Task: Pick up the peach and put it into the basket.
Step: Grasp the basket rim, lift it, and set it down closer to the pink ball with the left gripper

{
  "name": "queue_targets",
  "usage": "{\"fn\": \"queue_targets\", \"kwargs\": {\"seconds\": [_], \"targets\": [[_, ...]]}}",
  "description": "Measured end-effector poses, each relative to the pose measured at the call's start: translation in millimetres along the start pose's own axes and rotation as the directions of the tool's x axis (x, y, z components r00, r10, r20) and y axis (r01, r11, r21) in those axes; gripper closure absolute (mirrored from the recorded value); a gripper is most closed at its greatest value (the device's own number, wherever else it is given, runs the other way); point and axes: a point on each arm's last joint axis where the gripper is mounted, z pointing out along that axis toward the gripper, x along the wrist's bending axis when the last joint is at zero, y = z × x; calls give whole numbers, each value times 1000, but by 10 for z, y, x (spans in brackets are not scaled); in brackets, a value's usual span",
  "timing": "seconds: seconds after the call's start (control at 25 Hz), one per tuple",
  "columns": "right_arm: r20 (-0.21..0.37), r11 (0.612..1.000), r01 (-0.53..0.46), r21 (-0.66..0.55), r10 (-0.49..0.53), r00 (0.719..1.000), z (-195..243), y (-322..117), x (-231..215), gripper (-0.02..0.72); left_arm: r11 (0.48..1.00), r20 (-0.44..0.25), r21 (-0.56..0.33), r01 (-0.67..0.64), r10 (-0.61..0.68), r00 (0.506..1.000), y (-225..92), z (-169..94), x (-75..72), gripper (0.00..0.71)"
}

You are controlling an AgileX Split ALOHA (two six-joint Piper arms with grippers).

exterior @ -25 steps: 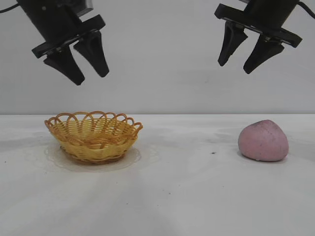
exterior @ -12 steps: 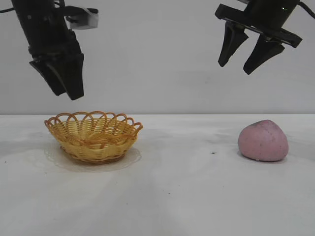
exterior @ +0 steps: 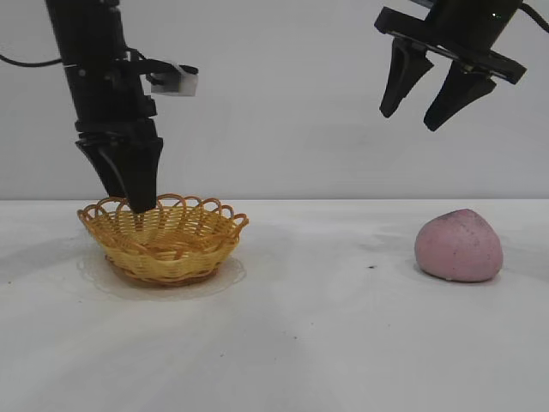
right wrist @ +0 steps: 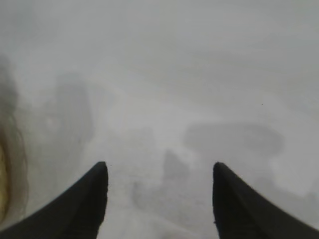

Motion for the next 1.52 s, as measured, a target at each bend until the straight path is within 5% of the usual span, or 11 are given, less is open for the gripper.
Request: {"fn": "queue_targets", "kwargs": {"seconds": [0.12,0.52,0.8,0.84,1.12,1.32,1.52], "targets": [[-1,1000,1,2,-1,1000,0,-2,1,273,997,49,71,23,-27,998,42,116,34,241],[-6,1000,3,14,-3,1000,0,-13,5,273,992,80,126,15,-25,996,107,178,85,649],[-5,1000,5,15,-5,1000,0,-14,4,273,959,67,173,223,-238,969,84,51,54,639],[-5,1000,5,15,-5,1000,0,-14,4,273,950,65,159,267,-280,958,101,-13,47,710],[-4,1000,6,15,-6,1000,0,-14,3,273,848,159,43,528,-528,834,245,-551,-75,710],[1,1000,6,6,-6,1000,0,-5,-1,273,796,198,76,600,-602,774,120,-685,-294,710],[8,1000,9,-8,-9,1000,0,7,-7,273,699,303,81,711,-697,650,-75,-506,-551,710]]}}
